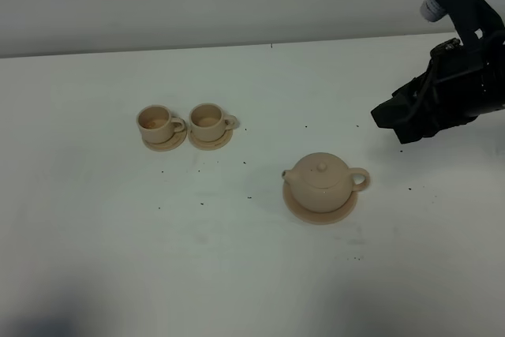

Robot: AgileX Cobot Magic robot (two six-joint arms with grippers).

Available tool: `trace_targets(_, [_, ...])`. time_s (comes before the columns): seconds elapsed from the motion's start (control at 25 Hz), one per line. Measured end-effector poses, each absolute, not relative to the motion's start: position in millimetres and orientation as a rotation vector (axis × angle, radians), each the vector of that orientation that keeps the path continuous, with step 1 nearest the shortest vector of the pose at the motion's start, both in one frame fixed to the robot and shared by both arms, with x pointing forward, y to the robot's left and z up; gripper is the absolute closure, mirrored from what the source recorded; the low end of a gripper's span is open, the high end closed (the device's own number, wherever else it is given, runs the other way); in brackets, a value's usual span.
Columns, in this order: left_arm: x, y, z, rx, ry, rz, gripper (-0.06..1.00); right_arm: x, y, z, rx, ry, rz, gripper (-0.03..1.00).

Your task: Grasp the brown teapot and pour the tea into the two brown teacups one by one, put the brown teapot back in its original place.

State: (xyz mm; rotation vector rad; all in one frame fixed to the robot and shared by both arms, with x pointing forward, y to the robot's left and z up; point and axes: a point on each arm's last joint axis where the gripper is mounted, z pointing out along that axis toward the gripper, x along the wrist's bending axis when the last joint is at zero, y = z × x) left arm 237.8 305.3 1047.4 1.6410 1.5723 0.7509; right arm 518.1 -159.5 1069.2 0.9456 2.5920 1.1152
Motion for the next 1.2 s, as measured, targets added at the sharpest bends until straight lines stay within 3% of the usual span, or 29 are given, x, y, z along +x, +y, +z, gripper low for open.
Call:
trace_targets(0.32, [237.7,304.3,1047.4,1.647,1.563,0.74,0.58,509.0,-122.0,1080.2,0.603,2.632,0.963,0.57])
trace_targets(0.68, [237.7,304.8,1047.4,1.636,1.574,0.741,0.55,503.7,-79.9,1041.0,0.434,2.734,0.797,0.57])
trace_targets(1.2, [237.3,302.5,1047.3,1.665,1.548,0.749,0.55,506.9,-81.7,1033.1,0.31,2.73,0.658,0.57])
